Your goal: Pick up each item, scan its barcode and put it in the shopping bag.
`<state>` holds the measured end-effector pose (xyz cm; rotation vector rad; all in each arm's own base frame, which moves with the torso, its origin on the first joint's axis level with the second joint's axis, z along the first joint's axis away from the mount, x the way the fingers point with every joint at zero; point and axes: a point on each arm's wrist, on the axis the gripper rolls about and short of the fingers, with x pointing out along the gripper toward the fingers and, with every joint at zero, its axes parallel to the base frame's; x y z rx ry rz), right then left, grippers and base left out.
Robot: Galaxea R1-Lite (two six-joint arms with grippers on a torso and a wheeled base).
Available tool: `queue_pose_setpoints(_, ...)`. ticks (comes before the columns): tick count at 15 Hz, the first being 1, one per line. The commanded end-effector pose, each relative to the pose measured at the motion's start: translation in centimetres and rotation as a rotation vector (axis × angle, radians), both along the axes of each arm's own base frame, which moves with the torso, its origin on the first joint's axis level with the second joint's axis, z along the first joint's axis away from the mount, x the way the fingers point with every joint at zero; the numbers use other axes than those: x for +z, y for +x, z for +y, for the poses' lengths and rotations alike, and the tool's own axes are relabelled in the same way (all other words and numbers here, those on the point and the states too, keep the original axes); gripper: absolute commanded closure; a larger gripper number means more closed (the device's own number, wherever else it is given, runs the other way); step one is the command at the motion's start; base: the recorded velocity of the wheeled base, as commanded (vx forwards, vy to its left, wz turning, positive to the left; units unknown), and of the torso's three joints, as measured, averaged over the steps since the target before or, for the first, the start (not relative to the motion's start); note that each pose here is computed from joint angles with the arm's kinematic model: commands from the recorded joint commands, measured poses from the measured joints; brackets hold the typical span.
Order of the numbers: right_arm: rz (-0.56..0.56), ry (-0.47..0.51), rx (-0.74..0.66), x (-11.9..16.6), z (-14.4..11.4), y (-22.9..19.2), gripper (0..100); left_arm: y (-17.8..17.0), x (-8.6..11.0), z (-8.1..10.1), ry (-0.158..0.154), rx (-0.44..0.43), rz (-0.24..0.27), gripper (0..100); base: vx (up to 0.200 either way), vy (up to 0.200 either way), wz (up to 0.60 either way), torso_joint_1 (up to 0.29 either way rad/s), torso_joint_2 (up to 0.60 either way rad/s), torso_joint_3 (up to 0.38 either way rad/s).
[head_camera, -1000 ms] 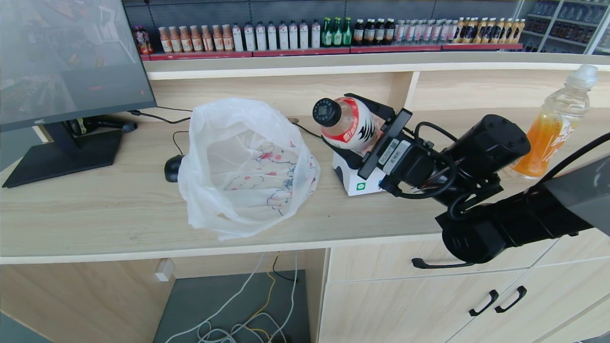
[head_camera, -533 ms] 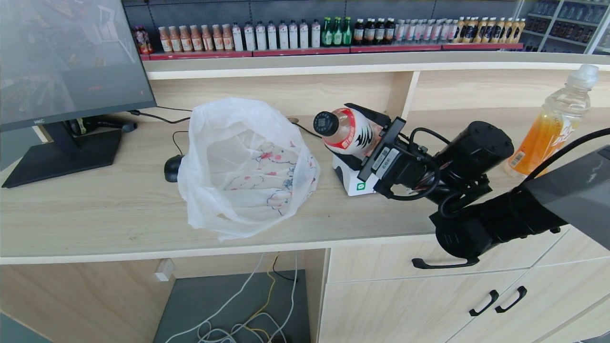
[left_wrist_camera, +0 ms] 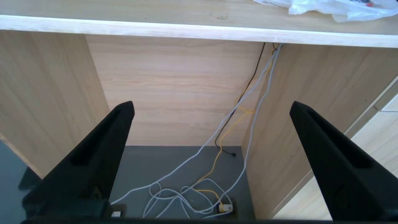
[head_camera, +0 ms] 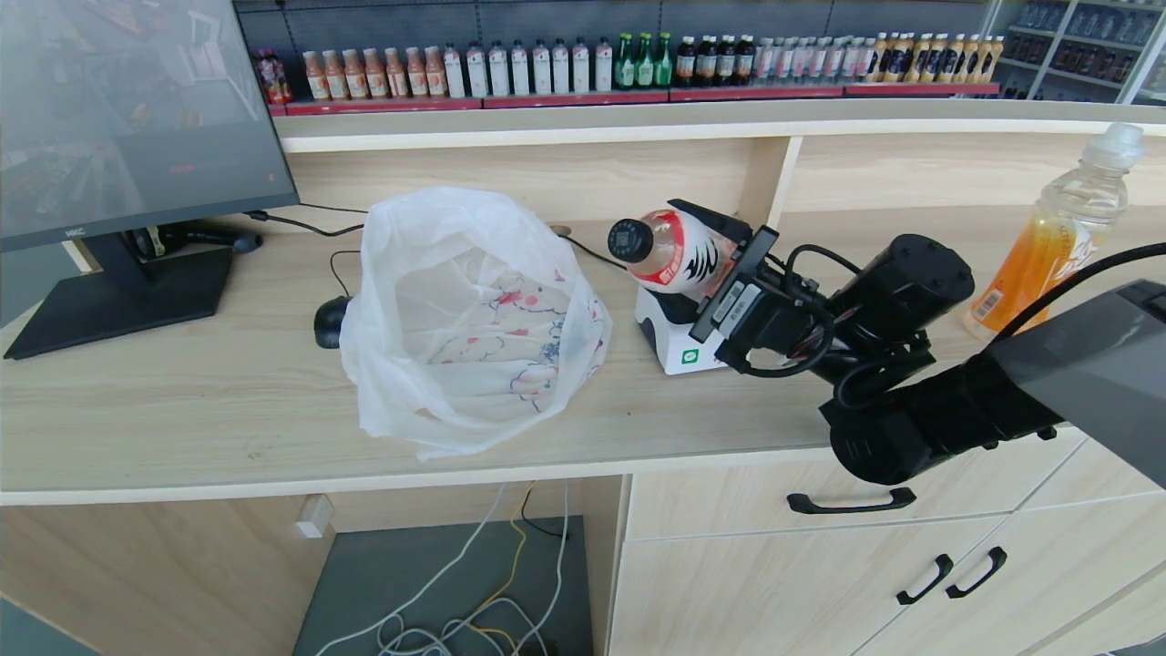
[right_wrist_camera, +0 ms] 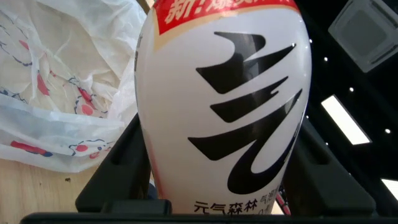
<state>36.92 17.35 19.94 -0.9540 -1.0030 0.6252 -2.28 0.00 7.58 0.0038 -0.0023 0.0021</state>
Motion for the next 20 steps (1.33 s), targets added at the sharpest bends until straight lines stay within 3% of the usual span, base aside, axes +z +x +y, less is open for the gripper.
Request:
queue_pose_setpoints(1, 0.001, 0.000, -0.006, -0.20, -0.09, 0.41, 100, 0.00, 0.00, 0.00, 0.001, 0.001, -0.001, 0, 0.000, 0.000, 0.00, 0.000, 0.00, 0.000)
queue_pose_setpoints(20, -0.008, -0.009, 0.005, -0.80, 0.74, 0.73, 100, 0.00, 0.00, 0.00, 0.001, 0.001, -0.001, 0, 0.000, 0.000, 0.00, 0.000, 0.00, 0.000)
